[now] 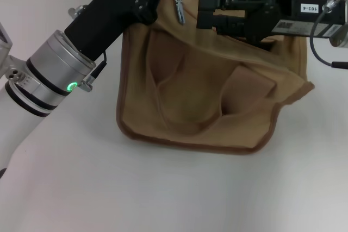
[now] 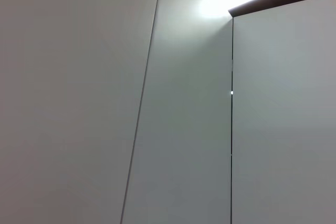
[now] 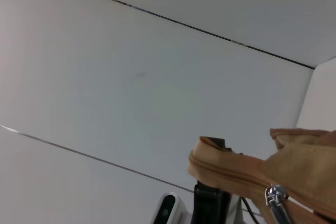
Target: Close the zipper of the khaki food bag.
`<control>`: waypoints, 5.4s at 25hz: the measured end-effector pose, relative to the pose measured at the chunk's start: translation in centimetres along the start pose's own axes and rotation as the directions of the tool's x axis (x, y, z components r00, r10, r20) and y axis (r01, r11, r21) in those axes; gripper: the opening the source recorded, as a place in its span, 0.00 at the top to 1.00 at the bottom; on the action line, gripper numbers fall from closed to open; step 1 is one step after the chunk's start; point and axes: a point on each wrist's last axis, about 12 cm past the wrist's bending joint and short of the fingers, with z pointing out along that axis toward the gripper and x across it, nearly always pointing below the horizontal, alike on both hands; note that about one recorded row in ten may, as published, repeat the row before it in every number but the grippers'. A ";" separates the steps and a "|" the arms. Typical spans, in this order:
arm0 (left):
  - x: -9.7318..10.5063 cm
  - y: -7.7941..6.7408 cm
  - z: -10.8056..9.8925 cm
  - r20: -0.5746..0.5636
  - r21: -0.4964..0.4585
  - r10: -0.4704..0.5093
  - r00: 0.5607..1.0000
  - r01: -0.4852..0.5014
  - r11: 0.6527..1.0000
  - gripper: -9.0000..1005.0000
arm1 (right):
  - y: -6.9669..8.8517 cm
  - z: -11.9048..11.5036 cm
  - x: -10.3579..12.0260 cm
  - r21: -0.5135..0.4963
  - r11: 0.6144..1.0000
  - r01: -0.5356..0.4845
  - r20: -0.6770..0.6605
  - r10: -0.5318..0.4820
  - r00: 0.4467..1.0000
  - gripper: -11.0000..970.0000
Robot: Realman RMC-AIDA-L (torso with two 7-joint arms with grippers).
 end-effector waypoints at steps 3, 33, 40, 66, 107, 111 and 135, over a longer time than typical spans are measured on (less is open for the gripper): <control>-0.1 0.0 0.1 0.008 0.006 -0.001 1.000 0.001 1.000 0.97 | 0.4 -0.3 -0.3 0.010 0.998 0.065 -0.005 -0.065 0.998 0.48; 0.0 -0.1 0.3 -0.001 0.011 -0.003 1.000 0.003 1.000 0.97 | -0.3 -1.3 2.9 0.064 0.604 0.795 0.097 -0.796 0.597 0.38; 0.0 -0.1 0.6 -0.003 0.019 -0.001 1.000 0.001 1.000 0.97 | -1.7 0.3 3.1 0.069 0.687 0.723 0.123 -0.726 0.677 0.38; 0.2 -0.1 1.7 -0.013 0.033 0.005 1.000 -0.004 0.999 0.97 | -2.1 3.6 1.6 0.077 0.777 0.625 0.060 -0.629 0.775 0.38; 0.6 1.2 -0.7 -0.049 -0.122 0.020 0.999 -0.026 0.992 0.97 | -2.6 0.2 2.5 0.132 0.854 0.503 0.080 -0.515 0.854 0.99; 0.5 1.6 -2.4 -0.054 -0.193 0.041 0.998 -0.051 0.980 0.97 | -3.1 -1.6 3.4 0.159 0.872 0.462 0.098 -0.480 0.872 0.98; 0.9 2.0 -4.9 -0.092 -0.295 0.032 0.995 -0.058 0.954 0.97 | -2.3 -13.2 12.7 0.218 0.857 0.466 0.412 -0.514 0.752 0.93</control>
